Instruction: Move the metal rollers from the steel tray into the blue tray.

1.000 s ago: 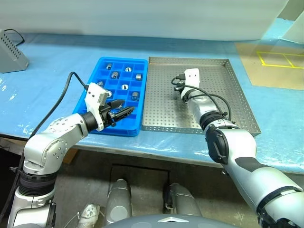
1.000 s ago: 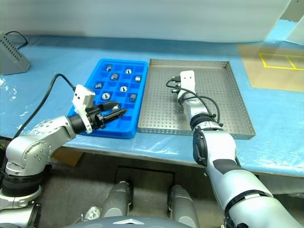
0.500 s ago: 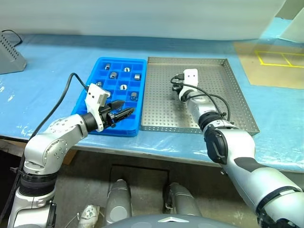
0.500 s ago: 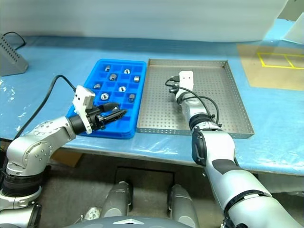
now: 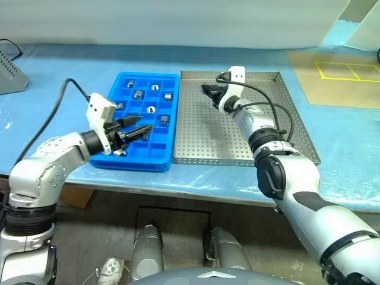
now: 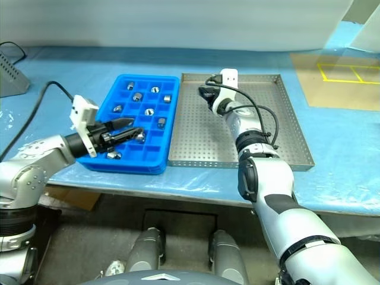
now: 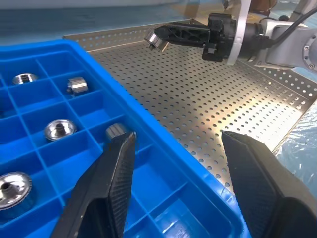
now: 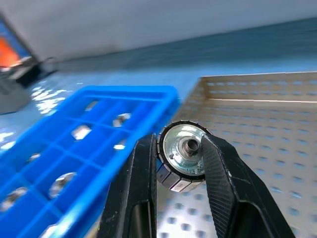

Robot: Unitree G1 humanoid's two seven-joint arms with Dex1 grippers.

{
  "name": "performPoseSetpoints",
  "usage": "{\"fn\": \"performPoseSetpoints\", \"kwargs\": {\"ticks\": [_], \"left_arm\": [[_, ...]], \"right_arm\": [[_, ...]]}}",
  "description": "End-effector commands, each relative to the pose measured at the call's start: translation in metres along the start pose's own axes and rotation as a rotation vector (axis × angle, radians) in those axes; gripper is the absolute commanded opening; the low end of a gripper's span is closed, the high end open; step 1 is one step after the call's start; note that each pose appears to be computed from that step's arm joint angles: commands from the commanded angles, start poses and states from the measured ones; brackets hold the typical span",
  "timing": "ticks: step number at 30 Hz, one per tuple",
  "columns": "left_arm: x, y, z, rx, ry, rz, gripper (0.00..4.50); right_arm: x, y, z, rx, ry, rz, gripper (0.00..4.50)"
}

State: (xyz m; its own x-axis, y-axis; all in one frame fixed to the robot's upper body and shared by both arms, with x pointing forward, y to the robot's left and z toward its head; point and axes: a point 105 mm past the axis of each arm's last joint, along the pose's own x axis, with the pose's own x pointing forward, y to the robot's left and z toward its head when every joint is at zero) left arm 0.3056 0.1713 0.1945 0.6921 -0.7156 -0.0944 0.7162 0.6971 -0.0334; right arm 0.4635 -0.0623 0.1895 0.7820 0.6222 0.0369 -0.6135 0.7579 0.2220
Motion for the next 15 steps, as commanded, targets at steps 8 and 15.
{"fn": "performPoseSetpoints", "kwargs": {"ticks": [8,15], "left_arm": [[-0.069,-0.03,-0.003,0.045,0.106,0.031,2.98],[-0.083,-0.045,-0.013,0.014,0.134,0.063,2.98]], "right_arm": [[-0.034,0.124,-0.019,-0.047,0.121,0.767,0.92],[-0.043,0.133,-0.034,-0.055,0.199,0.84,0.92]]}}
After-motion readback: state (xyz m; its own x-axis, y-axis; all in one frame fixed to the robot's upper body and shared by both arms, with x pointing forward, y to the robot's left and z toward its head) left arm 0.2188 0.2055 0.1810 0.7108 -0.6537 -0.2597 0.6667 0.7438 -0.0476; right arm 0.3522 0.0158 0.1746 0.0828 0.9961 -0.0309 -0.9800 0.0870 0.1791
